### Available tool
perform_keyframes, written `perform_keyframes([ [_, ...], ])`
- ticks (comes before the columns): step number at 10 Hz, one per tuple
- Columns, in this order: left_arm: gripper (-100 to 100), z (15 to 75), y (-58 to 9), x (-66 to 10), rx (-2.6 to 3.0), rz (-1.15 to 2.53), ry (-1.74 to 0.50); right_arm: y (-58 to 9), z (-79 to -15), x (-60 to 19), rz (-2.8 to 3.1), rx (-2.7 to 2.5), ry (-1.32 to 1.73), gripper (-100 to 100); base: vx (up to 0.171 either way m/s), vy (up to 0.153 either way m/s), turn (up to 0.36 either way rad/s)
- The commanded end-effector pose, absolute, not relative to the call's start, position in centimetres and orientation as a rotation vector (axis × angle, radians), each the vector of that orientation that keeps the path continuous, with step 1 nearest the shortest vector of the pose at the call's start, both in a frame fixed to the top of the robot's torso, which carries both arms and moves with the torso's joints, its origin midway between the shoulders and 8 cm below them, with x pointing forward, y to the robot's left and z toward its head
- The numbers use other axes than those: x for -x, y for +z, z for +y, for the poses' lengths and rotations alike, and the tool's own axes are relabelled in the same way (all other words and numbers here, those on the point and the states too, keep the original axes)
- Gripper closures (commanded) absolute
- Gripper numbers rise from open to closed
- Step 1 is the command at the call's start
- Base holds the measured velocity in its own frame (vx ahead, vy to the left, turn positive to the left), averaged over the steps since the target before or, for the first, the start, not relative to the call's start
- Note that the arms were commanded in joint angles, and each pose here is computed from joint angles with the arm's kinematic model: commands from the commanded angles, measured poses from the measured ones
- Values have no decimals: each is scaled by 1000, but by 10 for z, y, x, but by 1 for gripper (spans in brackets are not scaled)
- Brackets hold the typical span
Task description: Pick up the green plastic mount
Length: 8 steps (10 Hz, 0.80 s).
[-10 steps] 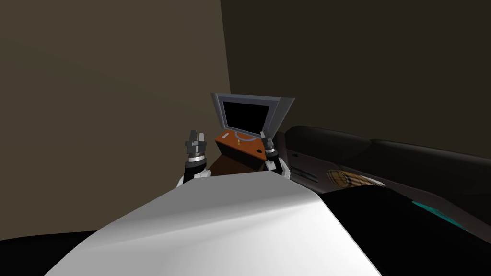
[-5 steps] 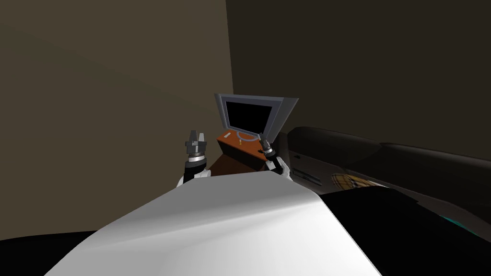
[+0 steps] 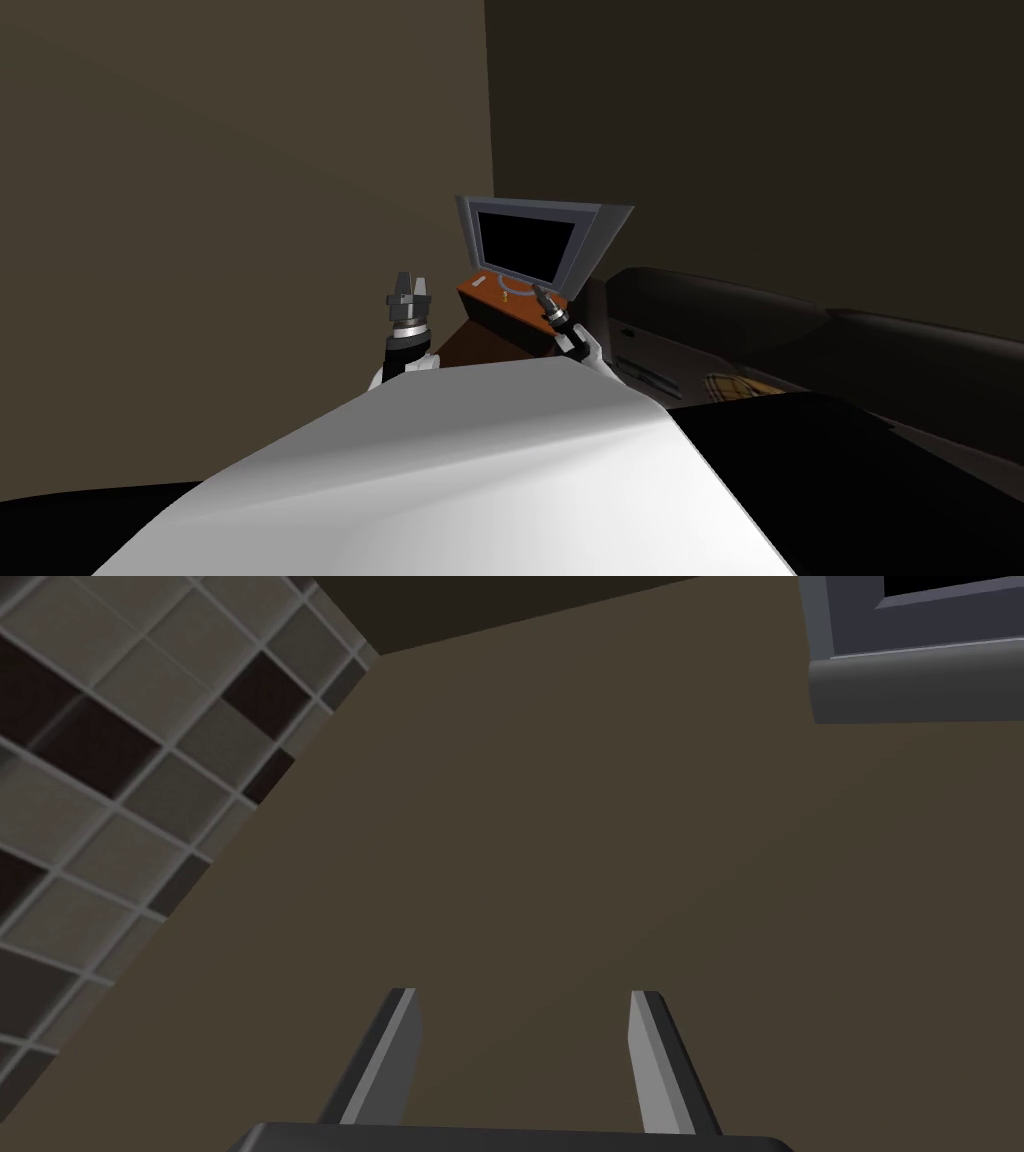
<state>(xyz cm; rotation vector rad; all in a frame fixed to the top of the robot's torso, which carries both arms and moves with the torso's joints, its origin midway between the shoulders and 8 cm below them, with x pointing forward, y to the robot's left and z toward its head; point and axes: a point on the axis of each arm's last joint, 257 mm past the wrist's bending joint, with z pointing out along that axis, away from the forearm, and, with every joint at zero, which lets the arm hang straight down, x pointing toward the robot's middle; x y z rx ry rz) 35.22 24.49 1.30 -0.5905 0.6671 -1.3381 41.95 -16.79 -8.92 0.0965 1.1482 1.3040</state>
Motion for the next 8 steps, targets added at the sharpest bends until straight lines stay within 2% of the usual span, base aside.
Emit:
perform_keyframes([
  [1, 0, 245, 13, -352, 590, 667, -1338, -105, -172, -422, 1190, -83, 1280, -100, 2, -3, 67],
  [8, 0, 245, 13, -352, 590, 667, -1338, -175, -181, -437, 1394, 42, 1147, -100, 4, -6, 92],
])
